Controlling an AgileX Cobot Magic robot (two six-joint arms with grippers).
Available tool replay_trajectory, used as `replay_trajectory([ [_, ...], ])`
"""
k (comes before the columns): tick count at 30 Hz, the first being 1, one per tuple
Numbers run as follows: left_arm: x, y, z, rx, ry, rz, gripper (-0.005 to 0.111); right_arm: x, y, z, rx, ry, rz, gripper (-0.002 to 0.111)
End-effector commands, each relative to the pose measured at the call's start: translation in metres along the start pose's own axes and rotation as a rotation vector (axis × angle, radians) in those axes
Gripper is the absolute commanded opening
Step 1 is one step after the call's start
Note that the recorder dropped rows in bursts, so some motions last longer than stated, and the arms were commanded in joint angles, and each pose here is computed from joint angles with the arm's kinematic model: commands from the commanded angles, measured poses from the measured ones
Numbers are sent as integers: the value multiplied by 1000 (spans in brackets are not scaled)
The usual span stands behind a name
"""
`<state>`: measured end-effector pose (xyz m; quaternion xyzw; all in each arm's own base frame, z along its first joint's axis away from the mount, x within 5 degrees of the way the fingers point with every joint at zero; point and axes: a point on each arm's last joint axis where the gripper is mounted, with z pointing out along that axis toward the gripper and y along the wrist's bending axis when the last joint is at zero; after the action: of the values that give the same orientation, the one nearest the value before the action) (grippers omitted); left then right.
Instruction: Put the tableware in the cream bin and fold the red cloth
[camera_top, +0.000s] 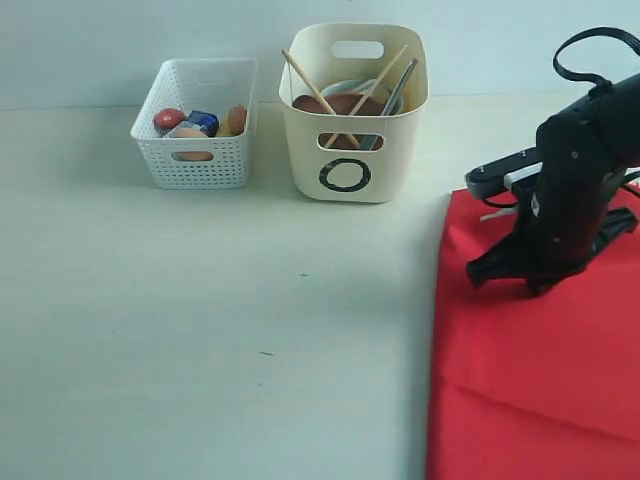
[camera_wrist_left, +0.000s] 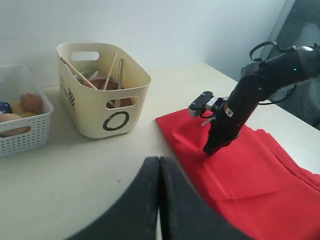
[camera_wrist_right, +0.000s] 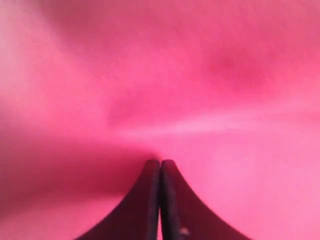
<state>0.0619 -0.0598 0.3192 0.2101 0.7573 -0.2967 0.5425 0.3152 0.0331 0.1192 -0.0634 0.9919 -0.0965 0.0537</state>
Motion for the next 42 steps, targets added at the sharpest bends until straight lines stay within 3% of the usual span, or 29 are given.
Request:
replay_trajectory([
  [1,1,0,0,5,-2,9,1,7,-14,-44,26,-66,35,0],
  [8,1,0,0,5,-2,9,1,23,-29,-73,121,-49,128,0],
  [18,1,0,0,5,-2,9,1,34,-19,13,103,150,188,0],
  [22,1,0,0,5,-2,9,1,28,-17,39,66,131,187,0],
  [36,1,0,0,5,-2,9,1,-76,-18,59,51,-85,124,0],
  [39,1,0,0,5,-2,9,1,-89,-23,51,74,-75,145,0],
  [42,1,0,0,5,-2,9,1,-92,-31,16,88,-67,124,0],
])
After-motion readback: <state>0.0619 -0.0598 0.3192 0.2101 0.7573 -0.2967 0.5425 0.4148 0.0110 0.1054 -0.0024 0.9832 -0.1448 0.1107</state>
